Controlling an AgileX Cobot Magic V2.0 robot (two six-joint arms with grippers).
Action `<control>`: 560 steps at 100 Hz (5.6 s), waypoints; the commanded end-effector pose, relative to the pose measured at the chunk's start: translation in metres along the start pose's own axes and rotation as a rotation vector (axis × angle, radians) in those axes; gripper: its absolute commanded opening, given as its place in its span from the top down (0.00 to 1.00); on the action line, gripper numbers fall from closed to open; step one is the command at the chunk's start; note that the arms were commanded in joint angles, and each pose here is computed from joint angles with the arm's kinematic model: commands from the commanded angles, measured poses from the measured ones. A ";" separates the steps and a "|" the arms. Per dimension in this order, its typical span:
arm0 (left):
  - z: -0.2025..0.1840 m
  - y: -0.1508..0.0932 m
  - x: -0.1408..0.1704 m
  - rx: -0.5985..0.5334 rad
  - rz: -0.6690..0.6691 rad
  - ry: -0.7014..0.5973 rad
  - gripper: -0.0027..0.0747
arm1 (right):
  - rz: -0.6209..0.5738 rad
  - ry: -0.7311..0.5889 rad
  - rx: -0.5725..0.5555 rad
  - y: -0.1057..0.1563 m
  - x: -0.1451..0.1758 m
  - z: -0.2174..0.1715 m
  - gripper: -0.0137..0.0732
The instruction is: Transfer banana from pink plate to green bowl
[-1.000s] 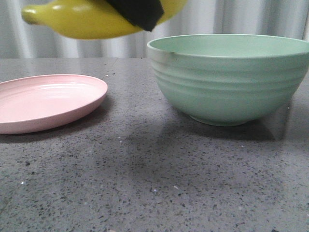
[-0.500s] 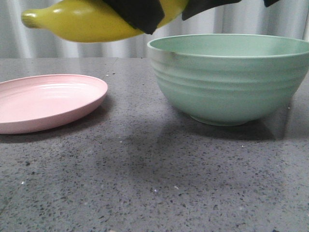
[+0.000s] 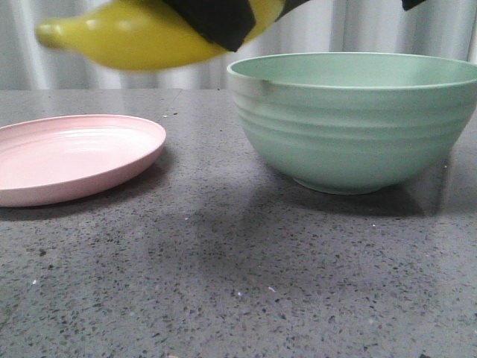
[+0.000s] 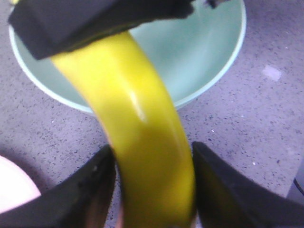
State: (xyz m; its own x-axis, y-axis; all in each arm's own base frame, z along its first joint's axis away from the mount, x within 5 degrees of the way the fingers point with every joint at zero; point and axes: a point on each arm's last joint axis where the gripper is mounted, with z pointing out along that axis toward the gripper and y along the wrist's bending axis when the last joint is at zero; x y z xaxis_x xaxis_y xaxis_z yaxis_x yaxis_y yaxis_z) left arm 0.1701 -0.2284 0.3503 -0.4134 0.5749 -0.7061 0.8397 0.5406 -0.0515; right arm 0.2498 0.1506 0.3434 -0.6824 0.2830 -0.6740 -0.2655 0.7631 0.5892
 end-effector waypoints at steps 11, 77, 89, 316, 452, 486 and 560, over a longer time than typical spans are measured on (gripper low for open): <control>-0.041 -0.003 -0.028 -0.027 0.052 -0.158 0.38 | -0.137 -0.161 -0.015 0.015 -0.032 -0.023 0.92; -0.065 -0.004 -0.044 -0.041 0.066 -0.271 0.38 | -0.422 -0.144 0.339 -0.046 -0.076 -0.020 0.92; -0.065 -0.004 -0.044 -0.041 0.066 -0.271 0.38 | -0.405 -0.060 0.360 -0.056 -0.069 -0.005 0.87; -0.112 -0.010 0.179 -0.093 -0.001 -0.846 0.99 | -0.625 -0.610 0.279 -0.085 0.142 -0.204 0.92; -0.067 0.032 0.290 -0.919 -0.343 -0.625 0.99 | -0.624 -0.604 0.281 -0.085 0.143 -0.203 0.92; -0.066 0.032 0.292 -0.912 -0.356 -0.597 0.99 | -0.624 -0.604 0.281 -0.085 0.143 -0.203 0.92; -0.066 0.032 0.292 -0.912 -0.356 -0.597 0.99 | -0.627 -0.713 0.321 -0.099 0.148 -0.188 0.92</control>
State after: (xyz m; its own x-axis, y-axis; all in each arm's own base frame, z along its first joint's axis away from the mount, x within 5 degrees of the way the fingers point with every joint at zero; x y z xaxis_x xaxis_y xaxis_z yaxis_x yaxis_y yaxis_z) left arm 0.0537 -0.0029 0.1847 -0.2220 0.0620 -0.9731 0.0514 0.9973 0.0518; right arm 0.0424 0.0089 0.2623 -0.0471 -0.0290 -0.9985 -0.2199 0.9753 -0.0180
